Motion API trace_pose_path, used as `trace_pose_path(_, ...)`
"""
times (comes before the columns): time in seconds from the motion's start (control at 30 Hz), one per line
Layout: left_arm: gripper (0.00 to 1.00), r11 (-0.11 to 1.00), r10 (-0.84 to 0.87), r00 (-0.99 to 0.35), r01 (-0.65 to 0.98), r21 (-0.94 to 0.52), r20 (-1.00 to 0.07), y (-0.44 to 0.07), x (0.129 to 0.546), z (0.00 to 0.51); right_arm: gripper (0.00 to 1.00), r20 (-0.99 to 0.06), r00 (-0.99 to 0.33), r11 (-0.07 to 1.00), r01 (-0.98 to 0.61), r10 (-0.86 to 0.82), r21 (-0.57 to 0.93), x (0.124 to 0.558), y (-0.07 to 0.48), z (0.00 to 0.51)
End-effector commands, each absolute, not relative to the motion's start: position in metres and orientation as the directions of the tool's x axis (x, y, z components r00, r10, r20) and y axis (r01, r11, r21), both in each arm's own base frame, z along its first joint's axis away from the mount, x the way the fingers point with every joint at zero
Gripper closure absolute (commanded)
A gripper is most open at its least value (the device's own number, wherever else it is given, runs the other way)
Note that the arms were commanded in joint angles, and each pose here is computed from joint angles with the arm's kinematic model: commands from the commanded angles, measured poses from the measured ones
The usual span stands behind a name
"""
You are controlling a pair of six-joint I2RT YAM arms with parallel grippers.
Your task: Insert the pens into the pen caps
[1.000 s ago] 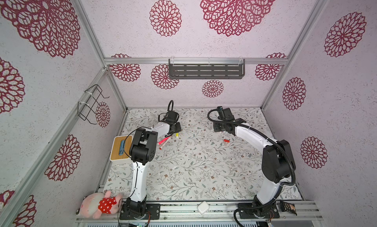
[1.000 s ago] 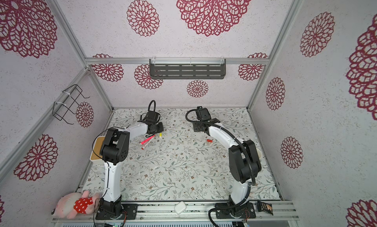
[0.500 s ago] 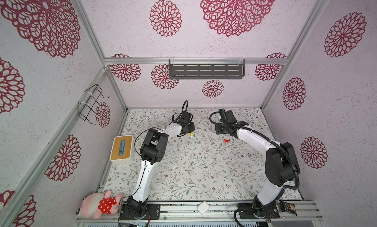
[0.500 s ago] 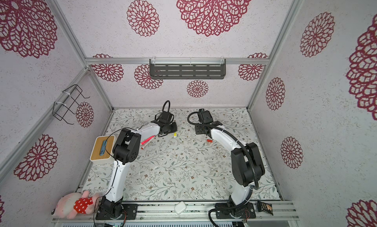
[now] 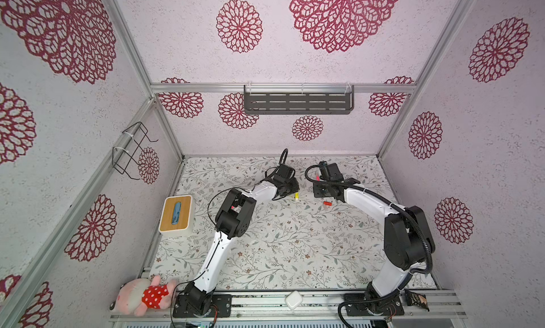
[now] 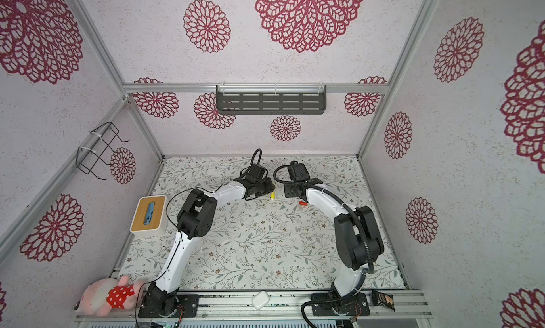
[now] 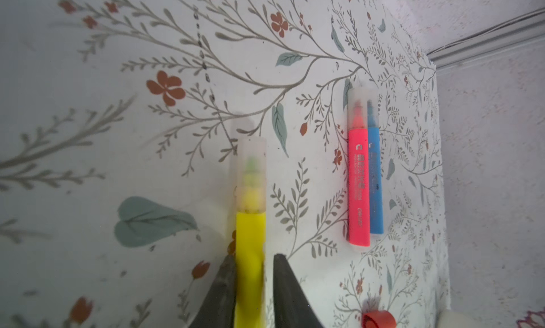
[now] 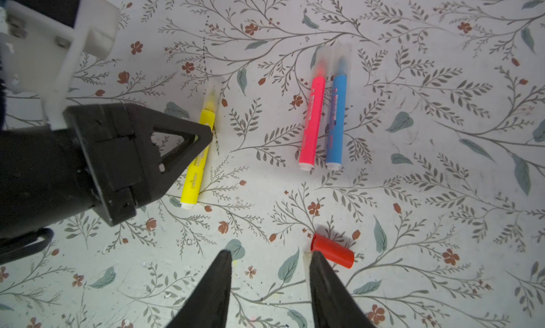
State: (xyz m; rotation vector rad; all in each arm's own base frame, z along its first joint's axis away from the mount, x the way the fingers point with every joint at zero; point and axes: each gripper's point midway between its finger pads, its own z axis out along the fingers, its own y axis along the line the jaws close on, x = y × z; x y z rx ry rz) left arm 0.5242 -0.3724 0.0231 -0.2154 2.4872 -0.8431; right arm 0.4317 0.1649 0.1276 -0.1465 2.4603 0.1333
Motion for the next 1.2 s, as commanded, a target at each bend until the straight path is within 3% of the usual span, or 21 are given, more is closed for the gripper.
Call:
trace_pose_path(0.0,0.61,0.776,-0.324,-0.87,-0.019,-0.631,-0.372,-0.37,0.522,0.017,0.53,-0.662,-0.749,0.986,-0.129,-0.025,0.109,0.433,0.167,0.147)
trace_pose_path(0.23,0.56,0.727,-0.368,-0.825,0.033,-0.686,-0.43,-0.356,0.514,0.077,0.52,-0.629,-0.777,0.979,-0.149,-0.028,0.14,0.439,0.178,0.133)
trace_pose_path(0.57,0.54,0.724,-0.437,-0.739,0.048,-0.688,-0.512,-0.274,0.485,0.15,0.52,-0.582,-0.805,0.961,-0.239,-0.114,0.141,0.456,0.219,0.11)
trace_pose_path(1.17,0.54,0.826,-0.446,-0.646,-0.03,-0.563,-0.62,-0.166,0.397,0.174,0.59,-0.486,-0.823,0.934,-0.356,-0.293,0.039,0.468,0.261,0.064)
